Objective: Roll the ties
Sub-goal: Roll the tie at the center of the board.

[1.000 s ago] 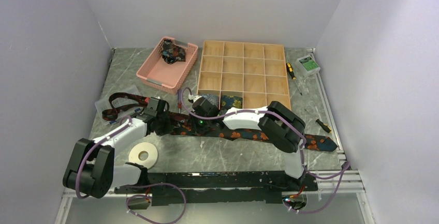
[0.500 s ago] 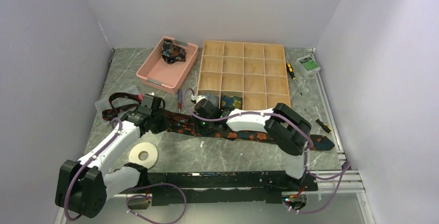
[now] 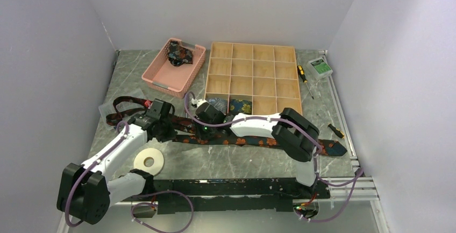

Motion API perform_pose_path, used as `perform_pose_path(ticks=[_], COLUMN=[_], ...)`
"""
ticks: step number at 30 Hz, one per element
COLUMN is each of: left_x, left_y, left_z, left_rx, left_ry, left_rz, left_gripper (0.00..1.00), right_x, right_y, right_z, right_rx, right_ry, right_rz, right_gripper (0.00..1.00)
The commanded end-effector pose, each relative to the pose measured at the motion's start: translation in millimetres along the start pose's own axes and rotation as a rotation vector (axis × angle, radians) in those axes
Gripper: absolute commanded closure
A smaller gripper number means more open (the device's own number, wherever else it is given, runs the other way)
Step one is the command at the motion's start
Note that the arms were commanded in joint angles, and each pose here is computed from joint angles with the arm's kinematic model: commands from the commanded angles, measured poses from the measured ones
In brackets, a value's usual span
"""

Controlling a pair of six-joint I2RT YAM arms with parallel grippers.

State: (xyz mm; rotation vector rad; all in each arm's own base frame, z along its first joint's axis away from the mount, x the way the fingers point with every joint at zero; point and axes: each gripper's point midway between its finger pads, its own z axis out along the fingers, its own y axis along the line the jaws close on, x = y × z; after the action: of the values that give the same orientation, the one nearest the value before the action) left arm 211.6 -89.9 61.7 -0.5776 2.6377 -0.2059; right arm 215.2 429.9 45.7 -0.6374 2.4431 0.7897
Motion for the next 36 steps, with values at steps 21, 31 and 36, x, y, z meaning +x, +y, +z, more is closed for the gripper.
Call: perform_pose_path(ticks=[21,31,36], left_x=[1.0,-3.9,-3.8], left_y=[-67.2,-93.1,-85.2], left_z=[-40.5,-31.4,-29.1], left_rx=[0.12,0.107,0.062], left_ry=[-0.074,-0.086,-0.1], left_rz=[0.079,0.129,0.137], left_gripper=[0.97,0.97,0.97], right_x=[13.6,5.3,-13.4], right_y=[31.6,23.8,2.8], right_z=[36.9,25.5,1.9], right_rx=[-0.184,-0.212,-0.163], right_ry=[0.085,0.029,-0.038], right_rz=[0.098,0.141,0.175], right_gripper=[0.94,0.93,0.88])
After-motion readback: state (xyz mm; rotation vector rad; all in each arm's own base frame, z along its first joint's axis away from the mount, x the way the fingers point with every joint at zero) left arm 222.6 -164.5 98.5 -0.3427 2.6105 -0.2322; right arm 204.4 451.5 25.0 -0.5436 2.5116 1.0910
